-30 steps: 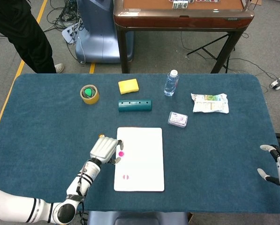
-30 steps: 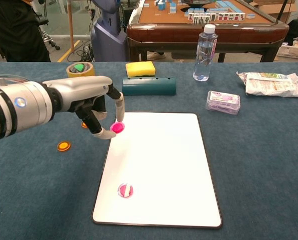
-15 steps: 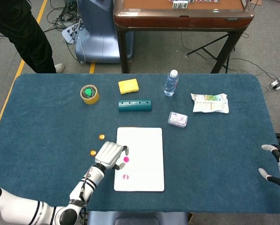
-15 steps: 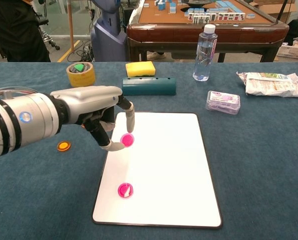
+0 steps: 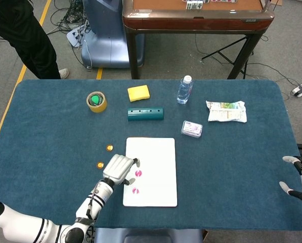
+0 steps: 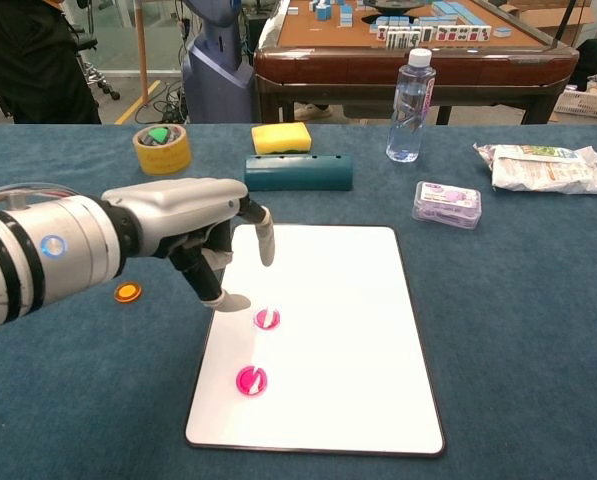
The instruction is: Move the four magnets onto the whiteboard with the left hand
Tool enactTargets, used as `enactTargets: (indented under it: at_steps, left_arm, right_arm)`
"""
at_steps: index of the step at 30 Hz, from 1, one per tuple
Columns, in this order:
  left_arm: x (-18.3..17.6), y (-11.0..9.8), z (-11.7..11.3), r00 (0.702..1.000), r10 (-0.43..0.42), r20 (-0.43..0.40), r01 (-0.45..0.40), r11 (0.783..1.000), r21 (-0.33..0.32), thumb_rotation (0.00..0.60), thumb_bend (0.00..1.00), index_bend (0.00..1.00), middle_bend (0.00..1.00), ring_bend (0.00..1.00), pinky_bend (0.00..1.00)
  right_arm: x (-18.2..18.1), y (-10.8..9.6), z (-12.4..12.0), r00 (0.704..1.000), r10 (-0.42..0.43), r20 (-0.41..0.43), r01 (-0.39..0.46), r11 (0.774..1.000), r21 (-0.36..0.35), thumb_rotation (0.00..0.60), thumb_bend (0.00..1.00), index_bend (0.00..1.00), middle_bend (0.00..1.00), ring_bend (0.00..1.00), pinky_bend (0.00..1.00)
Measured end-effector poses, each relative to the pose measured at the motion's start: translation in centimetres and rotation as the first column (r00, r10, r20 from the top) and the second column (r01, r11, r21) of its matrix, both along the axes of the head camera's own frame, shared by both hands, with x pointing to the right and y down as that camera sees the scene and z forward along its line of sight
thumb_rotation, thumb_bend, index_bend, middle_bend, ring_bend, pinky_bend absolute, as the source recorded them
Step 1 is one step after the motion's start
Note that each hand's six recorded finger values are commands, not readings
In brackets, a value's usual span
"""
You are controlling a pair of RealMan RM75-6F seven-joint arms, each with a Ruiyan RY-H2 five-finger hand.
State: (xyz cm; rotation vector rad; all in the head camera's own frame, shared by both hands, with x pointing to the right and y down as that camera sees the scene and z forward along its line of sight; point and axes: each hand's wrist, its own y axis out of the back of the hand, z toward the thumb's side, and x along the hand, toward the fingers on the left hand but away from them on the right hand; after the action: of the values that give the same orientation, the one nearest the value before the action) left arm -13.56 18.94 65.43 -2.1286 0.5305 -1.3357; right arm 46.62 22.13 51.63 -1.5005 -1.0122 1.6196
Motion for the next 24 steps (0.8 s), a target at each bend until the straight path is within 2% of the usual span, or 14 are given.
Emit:
enactTargets:
  at_steps: [8,14,24]
  left_arm:
    - [-3.6,-0.5,0.7,0.997,-0.06,0.058,0.06,0.998,-0.005,0.6,0.26,0.53,1.0,1.0,1.0]
    - [-6.3,-0.9,1.3,0.99,-0.105,0.093,0.106,0.994,-0.002,0.6,0.26,0.52,1.0,1.0,1.0]
    - [-9.0,-0.4,3.2,0.982,-0.105,0.158,0.111,0.994,-0.024,0.6,0.26,0.5,1.0,1.0,1.0]
  right_arm:
    - [-0.2,0.0,0.4,1.0,-0.007,-0.011,0.006,1.0,-0.014,0.6,0.13,0.29,0.31,0.37,0.6]
    - [-0.3,0.0,0.7,1.0,-0.009,-0.016,0.009,1.0,-0.021,0.6,0.13,0.29,0.31,0.37,0.6]
    - [-0.4,0.0,0.8,1.0,-0.009,-0.017,0.009,1.0,-0.025,0.6,0.13,0.29,0.32,0.37,0.6]
